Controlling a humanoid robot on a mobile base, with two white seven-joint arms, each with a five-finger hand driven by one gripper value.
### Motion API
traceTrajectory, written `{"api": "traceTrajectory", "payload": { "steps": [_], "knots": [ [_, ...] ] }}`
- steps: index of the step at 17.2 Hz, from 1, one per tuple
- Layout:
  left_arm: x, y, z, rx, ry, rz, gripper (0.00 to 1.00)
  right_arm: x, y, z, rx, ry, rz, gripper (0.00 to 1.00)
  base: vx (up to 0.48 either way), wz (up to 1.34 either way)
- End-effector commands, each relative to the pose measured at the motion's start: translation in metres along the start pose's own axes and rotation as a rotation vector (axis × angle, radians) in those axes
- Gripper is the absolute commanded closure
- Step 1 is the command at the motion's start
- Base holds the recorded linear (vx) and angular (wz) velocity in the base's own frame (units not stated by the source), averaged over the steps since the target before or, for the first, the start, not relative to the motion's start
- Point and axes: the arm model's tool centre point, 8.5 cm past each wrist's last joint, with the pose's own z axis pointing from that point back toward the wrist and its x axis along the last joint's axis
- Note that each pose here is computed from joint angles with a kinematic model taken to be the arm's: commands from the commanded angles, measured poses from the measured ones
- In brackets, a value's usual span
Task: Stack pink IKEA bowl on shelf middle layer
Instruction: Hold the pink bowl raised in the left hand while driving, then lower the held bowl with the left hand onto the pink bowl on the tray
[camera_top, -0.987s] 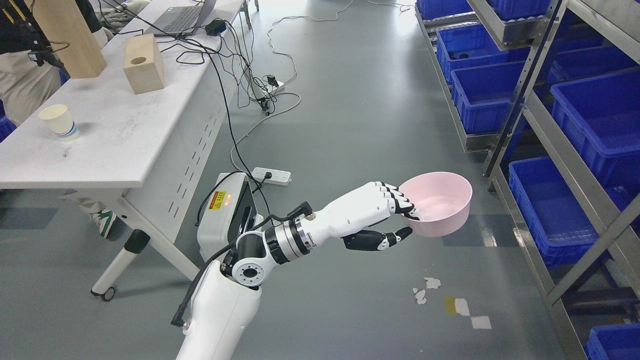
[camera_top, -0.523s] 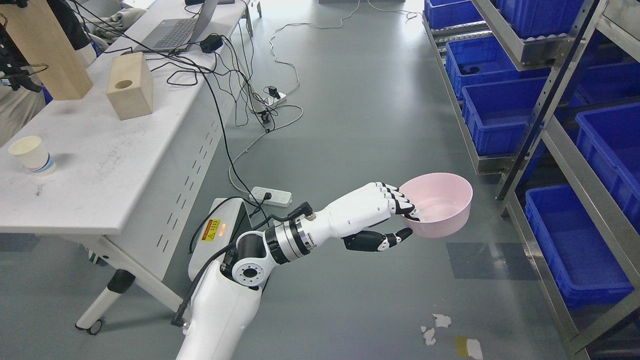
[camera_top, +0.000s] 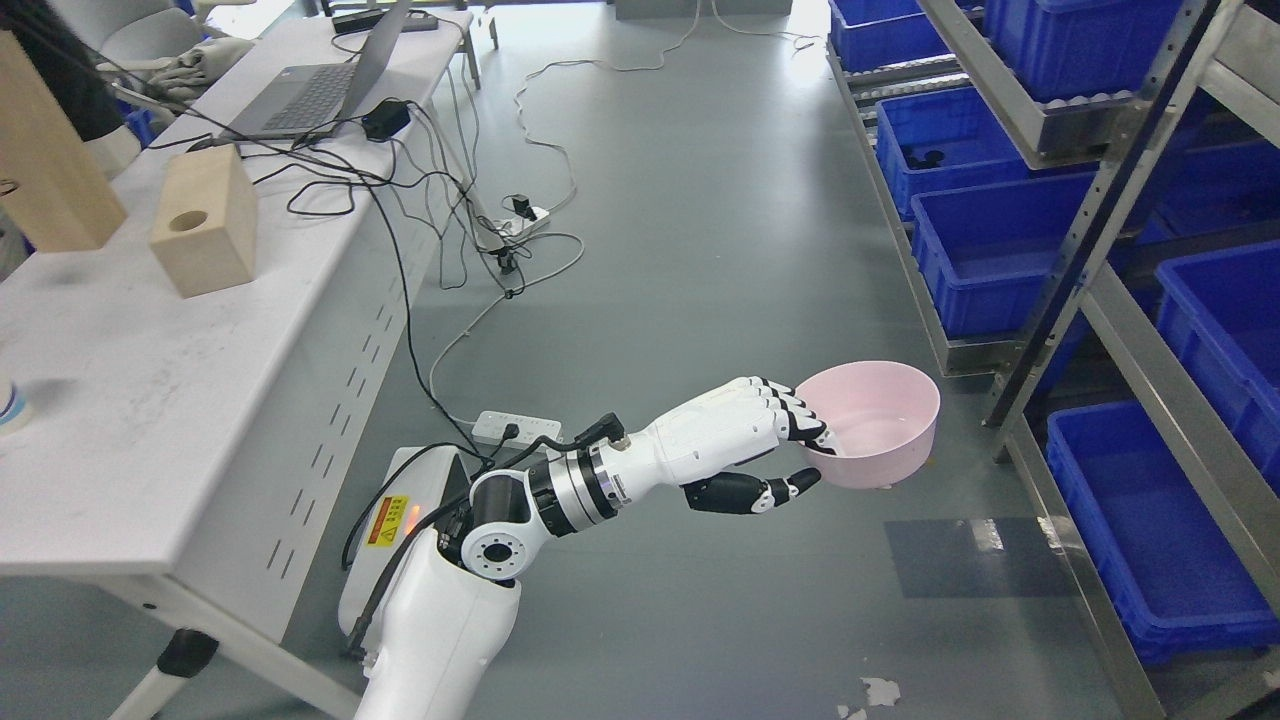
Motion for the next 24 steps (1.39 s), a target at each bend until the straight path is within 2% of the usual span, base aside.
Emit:
{"api": "traceTrajectory", "payload": {
  "steps": [1,6,8,9,11,14,16,20,24],
  "knots": [
    [-0.006,0.005,0.008,-0.014,0.020,-0.014,0.99,-0.007,-0.008,0.000,-0.014,0.004,0.001,0.00,0.159,-0.43],
    [-0.001,0.006,-0.003,-0.037,-0.014,-0.028,0.99,-0.007,-0.008,0.000,-0.014,0.004,0.001,0.00,0.129,-0.88],
    [0.000,0.033,-0.015,-0.027,-0.046,-0.090,0.99,-0.007,-0.008,0.000,-0.014,0.004,0.003,0.00,0.124,-1.14],
    [0.004,0.054,-0.029,-0.025,-0.082,-0.145,0.99,-0.007,-0.008,0.000,-0.014,0.004,0.001,0.00,0.120,-1.20],
    [0.018,0.073,-0.057,-0.064,-0.163,-0.216,0.99,-0.007,-0.008,0.000,-0.014,0.004,0.003,0.00,0.095,-1.40],
    [0.026,0.103,-0.072,-0.063,-0.199,-0.299,0.99,-0.007,-0.008,0.000,-0.014,0.004,0.001,0.00,0.088,-1.40],
    [0.033,0.143,-0.082,-0.050,-0.213,-0.398,0.99,-0.007,-0.008,0.000,-0.014,0.004,0.001,0.00,0.078,-1.12],
    [0.019,0.219,-0.056,-0.022,-0.083,-0.508,0.99,-0.007,-0.008,0.000,-0.014,0.004,0.001,0.00,0.093,-0.82],
    [-0.002,0.234,-0.027,-0.051,0.018,-0.518,0.99,-0.007,-0.008,0.000,-0.014,0.004,0.001,0.00,0.119,-0.44]
  ]
}}
